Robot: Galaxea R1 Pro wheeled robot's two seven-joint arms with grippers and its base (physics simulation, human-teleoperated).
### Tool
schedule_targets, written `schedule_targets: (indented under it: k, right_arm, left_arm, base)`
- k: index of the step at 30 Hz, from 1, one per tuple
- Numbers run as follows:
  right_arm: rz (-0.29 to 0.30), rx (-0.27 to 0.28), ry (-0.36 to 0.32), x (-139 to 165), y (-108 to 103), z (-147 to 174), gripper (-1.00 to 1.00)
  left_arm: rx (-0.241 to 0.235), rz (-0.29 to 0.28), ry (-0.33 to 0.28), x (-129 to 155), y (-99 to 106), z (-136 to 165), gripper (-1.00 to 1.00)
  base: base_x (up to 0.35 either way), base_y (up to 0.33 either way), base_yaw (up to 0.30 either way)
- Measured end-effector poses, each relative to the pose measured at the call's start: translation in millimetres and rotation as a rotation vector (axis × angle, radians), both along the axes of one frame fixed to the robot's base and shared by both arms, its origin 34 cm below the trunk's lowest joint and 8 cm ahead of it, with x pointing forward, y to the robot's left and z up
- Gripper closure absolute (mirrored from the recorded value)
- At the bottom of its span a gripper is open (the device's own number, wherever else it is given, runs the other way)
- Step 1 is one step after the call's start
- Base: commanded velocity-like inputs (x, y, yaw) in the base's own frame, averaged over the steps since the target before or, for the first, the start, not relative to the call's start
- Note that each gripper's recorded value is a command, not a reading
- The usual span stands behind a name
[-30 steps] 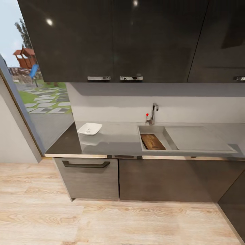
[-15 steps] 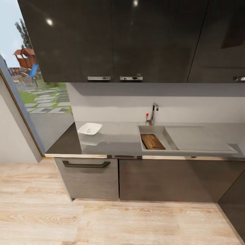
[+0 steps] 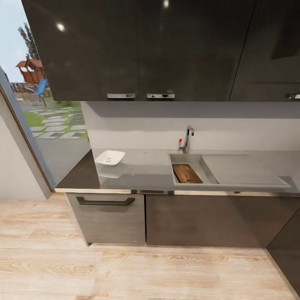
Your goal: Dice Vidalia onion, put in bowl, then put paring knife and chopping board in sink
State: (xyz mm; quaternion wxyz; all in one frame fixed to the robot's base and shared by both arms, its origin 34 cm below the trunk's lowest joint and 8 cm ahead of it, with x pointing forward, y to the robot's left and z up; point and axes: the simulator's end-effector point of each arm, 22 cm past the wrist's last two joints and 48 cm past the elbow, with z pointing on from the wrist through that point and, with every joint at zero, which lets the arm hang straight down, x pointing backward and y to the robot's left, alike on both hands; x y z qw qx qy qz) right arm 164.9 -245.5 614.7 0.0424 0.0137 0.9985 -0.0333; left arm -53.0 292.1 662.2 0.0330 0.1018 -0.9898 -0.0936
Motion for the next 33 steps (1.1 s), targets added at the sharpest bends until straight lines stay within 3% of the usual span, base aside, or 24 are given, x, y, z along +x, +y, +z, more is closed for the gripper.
schedule_targets:
  k: [8, 10, 13, 17, 20, 22, 25, 26, 33]
  right_arm:
    - [-0.029, -0.030, 0.005, -1, -27, 0, -1.00]
    - [-0.028, 0.007, 0.025, -12, -25, -1, -1.00]
    - [-0.027, 0.104, 0.105, -54, -16, 1, -1.00]
    - [-0.035, 0.220, 0.143, -69, -24, 6, -1.00]
    - [-0.056, 0.279, 0.182, -77, -2, 8, -1.00]
    - [-0.057, 0.227, 0.187, -78, -1, 6, -1.00]
    - [-0.056, 0.084, 0.154, -70, -26, 2, -1.00]
    - [-0.056, 0.062, 0.129, -64, -30, 1, -1.00]
    - [-0.053, 0.035, 0.025, -41, -37, 2, -1.00]
  left_arm:
    - [0.003, 0.006, -0.013, 6, 1, -1, -1.00]
    - [0.009, 0.008, -0.029, 13, 3, -1, -1.00]
    - [0.019, 0.032, -0.050, 22, 6, -2, -1.00]
    - [0.038, 0.106, -0.083, 33, 12, -2, -1.00]
    - [0.048, 0.166, -0.091, 33, 14, -2, -1.00]
    - [0.050, 0.183, -0.091, 32, 13, -2, -1.00]
    - [0.047, 0.193, -0.081, 27, 10, -1, -1.00]
    - [0.043, 0.196, -0.075, 24, 7, -2, -1.00]
    - [0.032, 0.203, -0.033, 5, -2, 0, -1.00]
  base:
    - [0.000, 0.000, 0.000]
    - [0.000, 0.000, 0.000]
    - [0.000, 0.000, 0.000]
    - [0.000, 0.000, 0.000]
    - [0.000, 0.000, 0.000]
    - [0.000, 0.000, 0.000]
    - [0.000, 0.000, 0.000]
    - [0.000, 0.000, 0.000]
    - [0.000, 0.000, 0.000]
